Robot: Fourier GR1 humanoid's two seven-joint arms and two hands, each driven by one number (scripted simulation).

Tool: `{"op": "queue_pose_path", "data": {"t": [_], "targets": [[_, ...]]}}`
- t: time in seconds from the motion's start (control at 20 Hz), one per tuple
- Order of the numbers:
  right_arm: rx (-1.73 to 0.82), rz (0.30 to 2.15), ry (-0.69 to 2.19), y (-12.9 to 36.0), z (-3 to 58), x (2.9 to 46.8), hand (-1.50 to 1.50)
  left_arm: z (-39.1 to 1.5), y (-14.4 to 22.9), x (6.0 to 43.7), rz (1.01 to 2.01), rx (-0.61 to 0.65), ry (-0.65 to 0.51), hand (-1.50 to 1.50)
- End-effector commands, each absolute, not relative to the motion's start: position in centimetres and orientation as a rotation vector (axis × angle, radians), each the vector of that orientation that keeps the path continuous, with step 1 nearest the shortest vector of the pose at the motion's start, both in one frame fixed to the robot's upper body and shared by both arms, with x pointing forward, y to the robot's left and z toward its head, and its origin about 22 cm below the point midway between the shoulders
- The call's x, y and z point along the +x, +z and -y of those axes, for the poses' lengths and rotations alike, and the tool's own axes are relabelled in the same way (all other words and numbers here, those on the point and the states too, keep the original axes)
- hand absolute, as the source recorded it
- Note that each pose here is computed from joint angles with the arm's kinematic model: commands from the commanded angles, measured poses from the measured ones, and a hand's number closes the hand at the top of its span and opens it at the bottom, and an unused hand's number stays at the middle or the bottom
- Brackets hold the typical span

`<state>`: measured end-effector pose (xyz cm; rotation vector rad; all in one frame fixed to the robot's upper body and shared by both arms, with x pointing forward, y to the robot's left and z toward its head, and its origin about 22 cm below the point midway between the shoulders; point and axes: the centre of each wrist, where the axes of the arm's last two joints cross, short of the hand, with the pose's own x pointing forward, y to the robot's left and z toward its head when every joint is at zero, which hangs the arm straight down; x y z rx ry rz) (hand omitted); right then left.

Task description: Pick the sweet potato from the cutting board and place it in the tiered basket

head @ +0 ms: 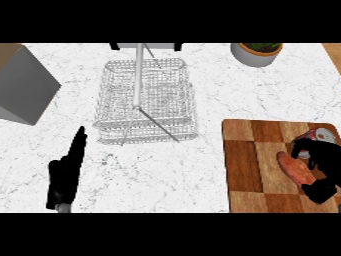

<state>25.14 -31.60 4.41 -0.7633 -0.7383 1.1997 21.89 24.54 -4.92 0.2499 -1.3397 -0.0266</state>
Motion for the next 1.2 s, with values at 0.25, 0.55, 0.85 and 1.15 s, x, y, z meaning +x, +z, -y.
{"op": "queue_pose_path", "data": {"t": [0.25, 0.55, 0.85, 1.15], "targets": [[-0.771, 0.925, 1.394, 2.6, 24.9, 25.8, 1.5, -25.2, -5.0, 22.5, 1.302, 0.266, -0.045, 0.0], [-0.711, 1.128, 1.402, 3.9, 18.1, 26.6, 1.5, -24.6, -4.5, 23.0, 1.311, 0.261, -0.013, 0.0], [-0.618, 1.369, 1.088, 11.1, 19.1, 25.3, 1.5, -25.9, -6.1, 20.7, 1.284, 0.268, 0.001, 0.0], [-0.613, 1.627, 0.857, 19.5, 20.4, 22.6, 1.5, -25.0, -5.4, 20.9, 1.296, 0.264, -0.01, 0.0]]}}
